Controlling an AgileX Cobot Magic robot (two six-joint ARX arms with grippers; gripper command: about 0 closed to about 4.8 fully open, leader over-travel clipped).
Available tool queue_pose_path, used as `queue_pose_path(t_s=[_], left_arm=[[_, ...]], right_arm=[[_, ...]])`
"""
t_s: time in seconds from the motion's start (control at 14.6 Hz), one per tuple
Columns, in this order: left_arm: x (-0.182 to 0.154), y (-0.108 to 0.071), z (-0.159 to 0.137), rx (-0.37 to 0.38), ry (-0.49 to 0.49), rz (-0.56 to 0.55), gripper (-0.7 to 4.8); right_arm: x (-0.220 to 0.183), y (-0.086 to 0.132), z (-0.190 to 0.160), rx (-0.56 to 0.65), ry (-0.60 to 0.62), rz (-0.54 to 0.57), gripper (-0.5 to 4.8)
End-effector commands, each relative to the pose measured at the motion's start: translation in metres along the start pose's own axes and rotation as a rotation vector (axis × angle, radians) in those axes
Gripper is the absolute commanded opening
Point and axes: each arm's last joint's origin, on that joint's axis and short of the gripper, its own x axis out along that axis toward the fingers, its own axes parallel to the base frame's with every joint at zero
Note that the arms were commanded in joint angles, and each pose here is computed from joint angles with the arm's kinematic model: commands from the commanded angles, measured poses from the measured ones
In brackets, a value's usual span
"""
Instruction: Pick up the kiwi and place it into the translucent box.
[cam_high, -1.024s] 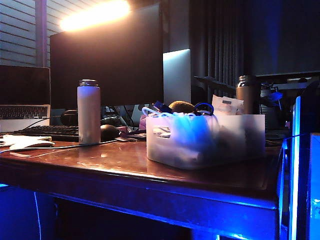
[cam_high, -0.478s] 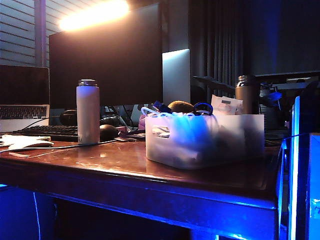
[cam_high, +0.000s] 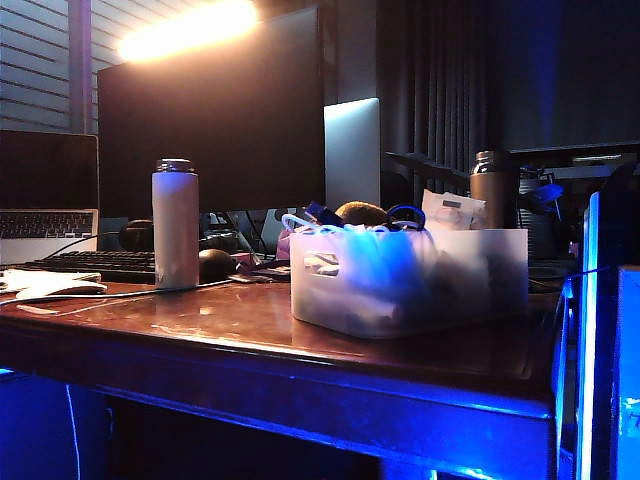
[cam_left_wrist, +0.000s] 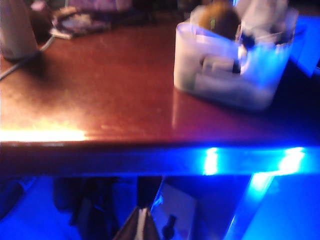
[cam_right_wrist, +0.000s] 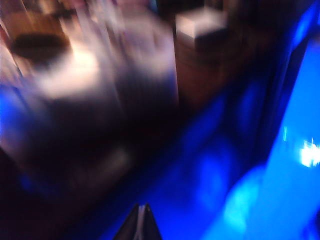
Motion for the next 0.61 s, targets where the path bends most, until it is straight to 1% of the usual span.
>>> queue_pose_path(t_s=[0.07, 0.14, 0.2, 0.61], left_arm=[[0.0008, 0.0021, -0.0027, 0.056, 0.008, 0.076, -0.06], [0.0007, 0.0031, -0.0028, 0.090, 0.013, 0.108, -0.06], [0.0007, 0.0033, -0.0029, 0.110, 0.015, 0.116, -0.06], [0.0007, 0.0029, -0.0026, 0.108, 0.012, 0.104, -0.02]], right_arm=[[0.0022, -0.0008, -0.0052, 0.004, 0.010, -0.006, -0.05], [0.0022, -0.0008, -0.0055, 0.004, 0.013, -0.006, -0.05], [0.0022, -0.0009, -0.0055, 0.003, 0.013, -0.007, -0.05], [0.0022, -0.0008, -0.0051, 0.000, 0.009, -0.006, -0.05]])
